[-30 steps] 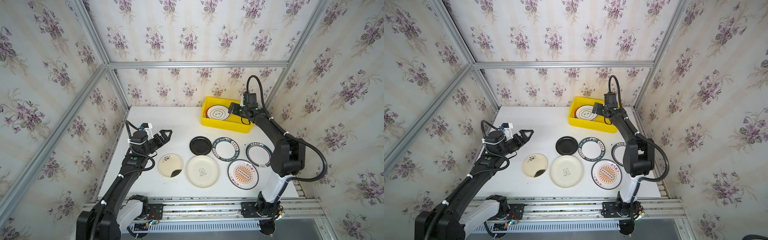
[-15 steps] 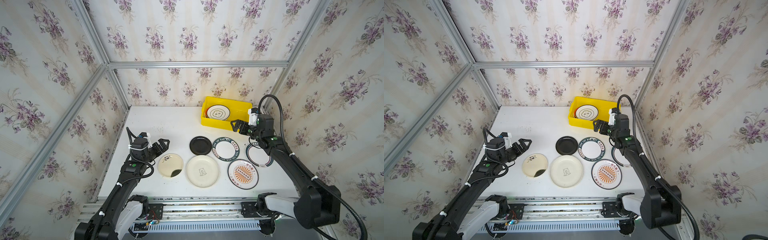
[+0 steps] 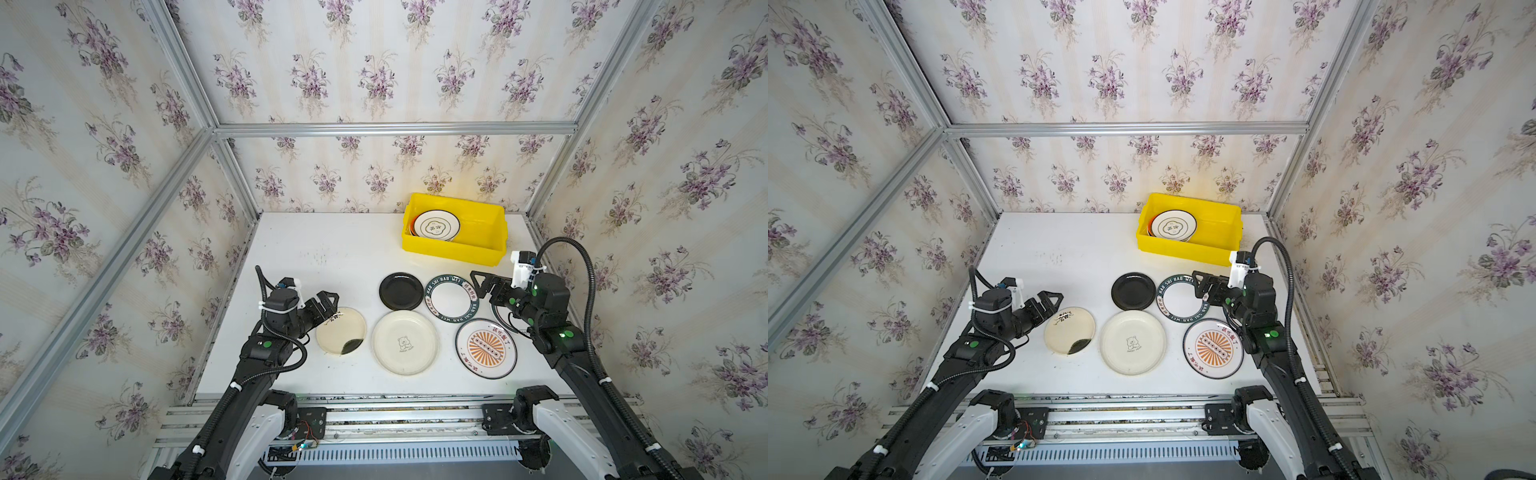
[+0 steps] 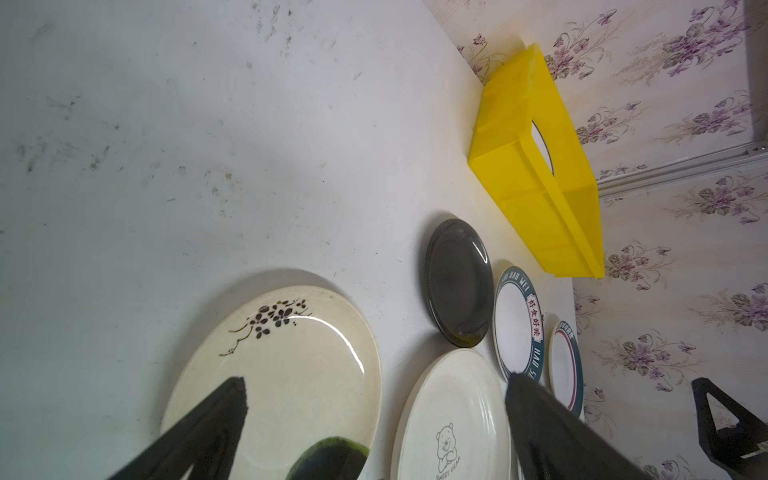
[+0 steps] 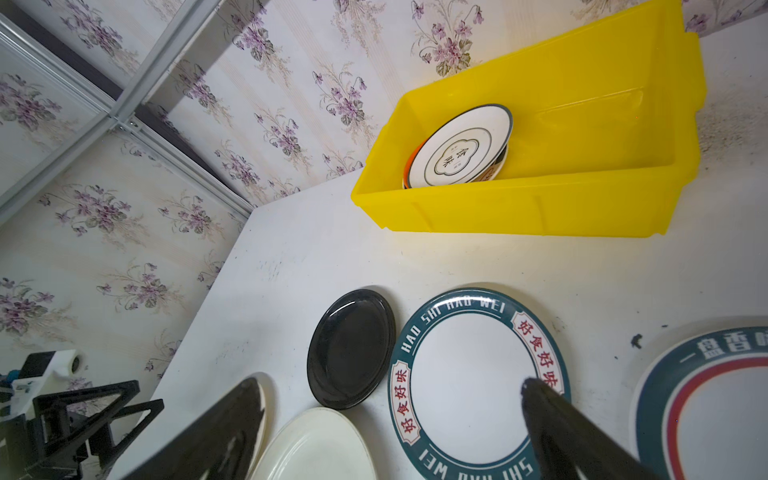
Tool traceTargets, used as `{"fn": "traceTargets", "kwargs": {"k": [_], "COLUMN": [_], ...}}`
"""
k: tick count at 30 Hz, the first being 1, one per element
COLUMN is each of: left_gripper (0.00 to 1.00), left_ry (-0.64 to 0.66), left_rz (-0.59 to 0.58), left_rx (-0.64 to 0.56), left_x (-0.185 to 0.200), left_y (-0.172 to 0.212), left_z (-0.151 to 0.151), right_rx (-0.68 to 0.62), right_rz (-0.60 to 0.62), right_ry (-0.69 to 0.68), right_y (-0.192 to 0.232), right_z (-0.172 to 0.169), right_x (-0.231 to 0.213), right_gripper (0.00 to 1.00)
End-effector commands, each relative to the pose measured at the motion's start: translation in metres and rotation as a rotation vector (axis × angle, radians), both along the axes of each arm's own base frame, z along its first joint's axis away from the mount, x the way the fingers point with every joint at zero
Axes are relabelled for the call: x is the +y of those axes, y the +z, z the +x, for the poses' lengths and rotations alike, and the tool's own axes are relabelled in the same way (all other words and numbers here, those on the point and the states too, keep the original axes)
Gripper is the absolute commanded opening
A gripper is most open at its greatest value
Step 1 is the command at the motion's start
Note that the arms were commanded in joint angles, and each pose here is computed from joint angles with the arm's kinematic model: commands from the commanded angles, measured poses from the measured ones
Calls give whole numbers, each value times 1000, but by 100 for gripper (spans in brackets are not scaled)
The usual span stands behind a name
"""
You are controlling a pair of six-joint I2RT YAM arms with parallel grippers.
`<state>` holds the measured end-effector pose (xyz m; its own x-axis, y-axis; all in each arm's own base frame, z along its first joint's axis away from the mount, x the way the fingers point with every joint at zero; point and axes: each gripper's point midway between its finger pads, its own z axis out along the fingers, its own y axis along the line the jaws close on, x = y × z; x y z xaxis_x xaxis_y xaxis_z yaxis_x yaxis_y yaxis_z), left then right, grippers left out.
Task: Place the plates into the plastic bin on the countertop
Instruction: 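Withdraw right gripper from the bin while left gripper moves over the cream plate, then lower left gripper onto the rim of the cream flower-print plate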
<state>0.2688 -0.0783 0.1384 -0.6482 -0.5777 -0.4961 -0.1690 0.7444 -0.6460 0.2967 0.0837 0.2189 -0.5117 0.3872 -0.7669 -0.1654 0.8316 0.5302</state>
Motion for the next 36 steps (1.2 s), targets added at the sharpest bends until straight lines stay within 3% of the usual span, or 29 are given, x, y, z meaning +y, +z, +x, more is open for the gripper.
{"fn": "traceTargets", "kwargs": {"k": [1, 11, 26, 33, 36], "left_gripper": [99, 99, 97, 88, 79], "left_ry": [50, 88, 84, 82, 81], "left_rz": [30, -2, 25, 15, 14], "left_rx": [71, 161, 276, 294, 299], "left_x": [10, 13, 13, 11, 11], "left_y": [-19, -56, -91, -101, -104], "left_z": [-14, -40, -48, -48, -48], "right_rx": [1, 28, 52, 70, 79], "right_rz": [57, 100, 147, 150, 151], "right_ry": [47, 108, 120, 114, 106], "right_y": [-4, -10, -17, -23, -25], "right_z": [-4, -9, -9, -11, -11], "right_x": [10, 21, 26, 25, 24], "right_gripper": [99, 99, 99, 99, 99]}}
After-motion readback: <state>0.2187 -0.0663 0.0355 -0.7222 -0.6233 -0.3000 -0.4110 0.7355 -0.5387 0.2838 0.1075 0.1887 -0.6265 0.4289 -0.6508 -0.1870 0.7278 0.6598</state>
